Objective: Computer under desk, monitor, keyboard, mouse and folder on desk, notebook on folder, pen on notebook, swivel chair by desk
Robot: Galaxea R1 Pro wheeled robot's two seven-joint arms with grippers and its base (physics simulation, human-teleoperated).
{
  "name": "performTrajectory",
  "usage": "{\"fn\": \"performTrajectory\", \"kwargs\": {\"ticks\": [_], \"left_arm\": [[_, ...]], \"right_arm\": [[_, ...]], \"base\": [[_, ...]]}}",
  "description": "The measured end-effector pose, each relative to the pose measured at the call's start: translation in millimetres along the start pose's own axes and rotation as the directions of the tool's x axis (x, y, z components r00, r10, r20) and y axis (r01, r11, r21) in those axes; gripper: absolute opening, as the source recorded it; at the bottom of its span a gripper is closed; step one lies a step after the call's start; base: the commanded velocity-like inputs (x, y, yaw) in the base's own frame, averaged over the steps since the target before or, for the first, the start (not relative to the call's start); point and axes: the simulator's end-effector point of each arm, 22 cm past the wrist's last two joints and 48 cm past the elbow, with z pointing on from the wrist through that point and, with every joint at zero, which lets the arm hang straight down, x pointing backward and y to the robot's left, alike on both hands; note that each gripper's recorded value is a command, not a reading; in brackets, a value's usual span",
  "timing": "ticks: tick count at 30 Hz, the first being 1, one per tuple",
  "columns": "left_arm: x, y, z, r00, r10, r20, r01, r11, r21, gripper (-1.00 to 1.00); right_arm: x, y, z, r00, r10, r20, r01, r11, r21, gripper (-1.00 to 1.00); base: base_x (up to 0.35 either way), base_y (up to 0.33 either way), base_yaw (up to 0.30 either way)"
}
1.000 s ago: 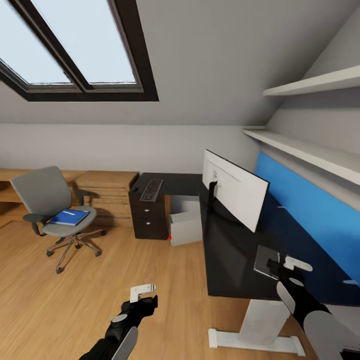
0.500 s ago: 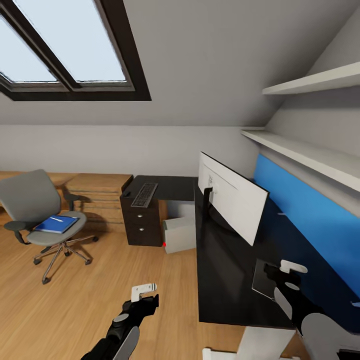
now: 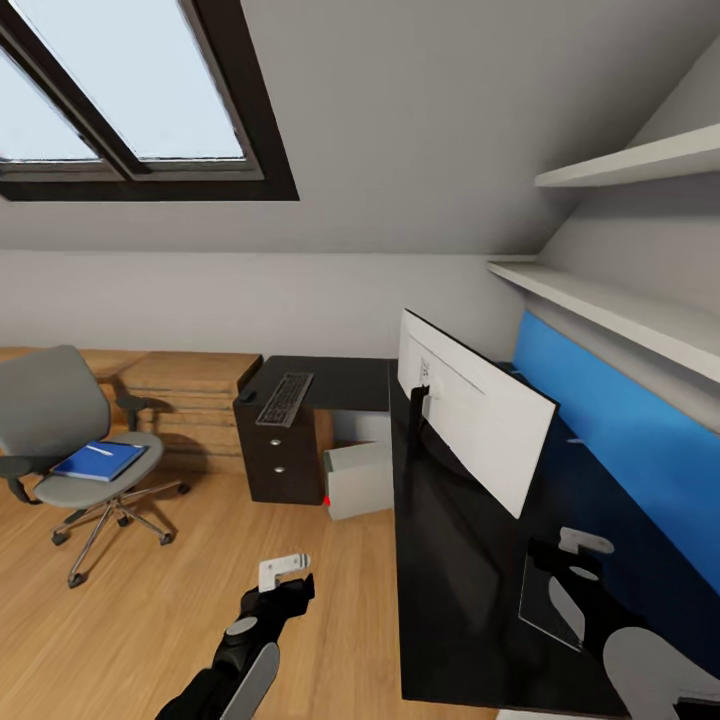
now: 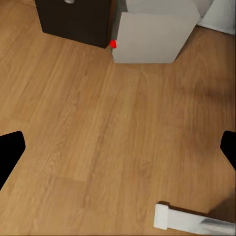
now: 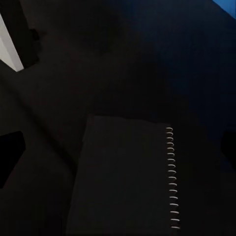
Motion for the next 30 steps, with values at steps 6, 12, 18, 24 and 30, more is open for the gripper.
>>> {"fn": "performTrajectory", "kwargs": {"ticks": [6,12,18,24,30], "left_arm": [[-27,-12,-8.2,0.998,-0.022,0.055,0.02,0.999,0.035,1.0],[-49,-14,-12.6,0.994,-0.034,0.105,0.028,0.998,0.055,1.0],[-52,-14,-10.1,0.993,-0.036,0.115,0.029,0.998,0.059,1.0],[-51,-14,-6.0,0.992,-0.037,0.117,0.03,0.998,0.06,1.0],[-49,-14,-1.3,0.992,-0.037,0.117,0.03,0.998,0.061,1.0]], "right_arm": [[13,0,1.3,0.998,-0.008,-0.057,0.008,1.0,0.0,1.0],[23,-1,5.1,0.995,-0.014,-0.1,0.015,1.0,0.004,1.0],[32,-3,8.7,0.992,-0.019,-0.128,0.021,1.0,0.01,1.0],[39,-4,12.5,0.988,-0.023,-0.151,0.026,1.0,0.015,1.0],[40,-7,17.5,0.988,-0.025,-0.152,0.028,0.999,0.02,1.0]], "base": [[0.013,0.0,0.0],[0.002,0.0,0.0],[0.0,0.0,0.0],[0.0,0.0,0.0],[0.0,0.0,0.0]]}}
